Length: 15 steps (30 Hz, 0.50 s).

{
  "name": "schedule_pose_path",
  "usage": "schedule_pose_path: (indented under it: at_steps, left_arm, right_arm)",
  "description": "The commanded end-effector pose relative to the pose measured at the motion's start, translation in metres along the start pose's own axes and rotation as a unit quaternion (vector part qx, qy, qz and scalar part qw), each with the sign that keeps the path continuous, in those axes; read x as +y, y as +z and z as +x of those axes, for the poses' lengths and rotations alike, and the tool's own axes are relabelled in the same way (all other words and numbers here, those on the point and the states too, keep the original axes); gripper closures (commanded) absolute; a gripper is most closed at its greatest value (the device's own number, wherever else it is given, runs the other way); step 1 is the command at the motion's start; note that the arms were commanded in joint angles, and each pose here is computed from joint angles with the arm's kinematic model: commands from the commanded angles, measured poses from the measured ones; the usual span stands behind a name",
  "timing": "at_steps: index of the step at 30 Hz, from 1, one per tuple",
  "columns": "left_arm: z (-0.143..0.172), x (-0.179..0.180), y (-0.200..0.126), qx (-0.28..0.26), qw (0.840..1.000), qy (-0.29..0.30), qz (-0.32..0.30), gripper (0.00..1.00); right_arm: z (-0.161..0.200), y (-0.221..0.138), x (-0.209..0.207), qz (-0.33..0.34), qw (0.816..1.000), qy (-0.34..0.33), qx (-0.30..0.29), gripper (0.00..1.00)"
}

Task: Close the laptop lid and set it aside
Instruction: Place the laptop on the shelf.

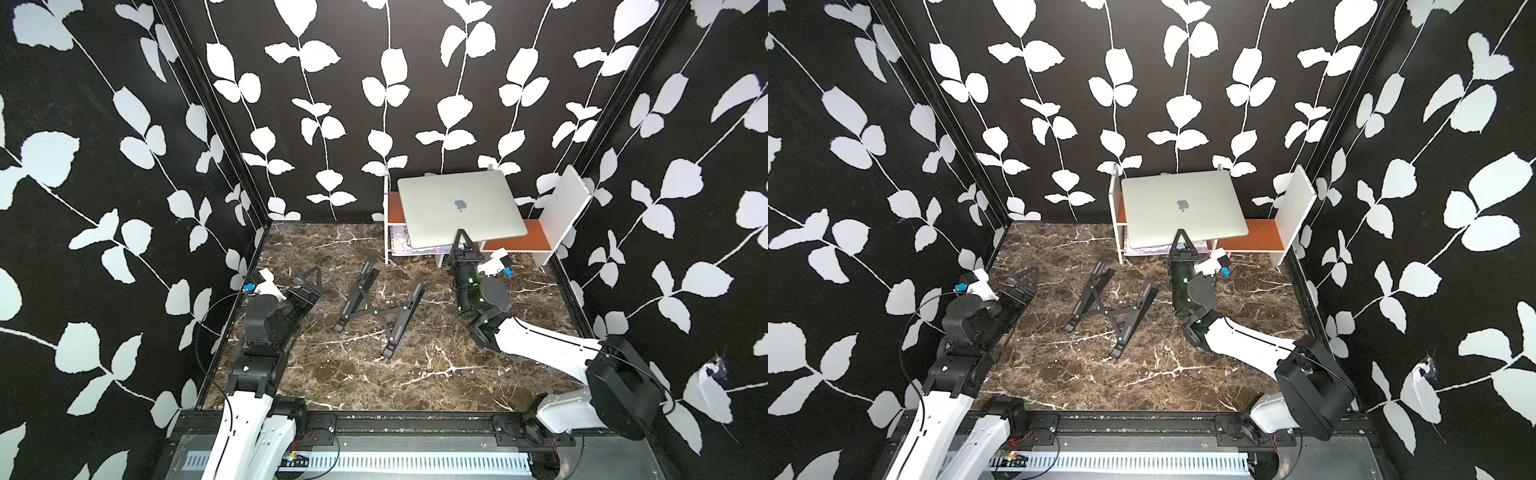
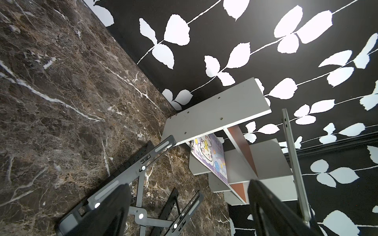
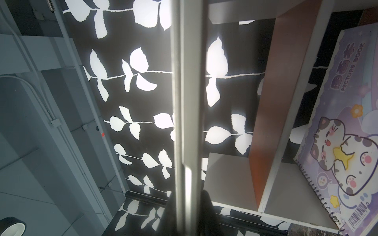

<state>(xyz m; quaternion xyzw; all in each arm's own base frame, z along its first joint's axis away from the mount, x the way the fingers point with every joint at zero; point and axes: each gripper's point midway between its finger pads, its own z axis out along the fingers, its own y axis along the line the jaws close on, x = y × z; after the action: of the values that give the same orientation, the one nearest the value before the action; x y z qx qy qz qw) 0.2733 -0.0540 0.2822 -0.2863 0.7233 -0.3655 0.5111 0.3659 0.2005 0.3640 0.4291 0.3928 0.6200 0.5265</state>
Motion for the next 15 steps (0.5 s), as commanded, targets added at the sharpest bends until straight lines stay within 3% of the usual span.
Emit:
schedule_pose_path:
  at_steps: [1, 15]
  left_arm:
    - [0.001, 0.0, 0.0, 0.0, 1.0, 0.002, 0.009, 0.13]
    - [0.002, -0.003, -0.006, 0.001, 1.0, 0.0, 0.016, 0.13]
  right_arm:
    - [-0.003, 0.01, 0.066, -0.105, 0.99, 0.099, -0.009, 1.0]
    - [0.03, 0.065, 0.017, -0.062, 0.993, 0.1, -0.022, 1.0]
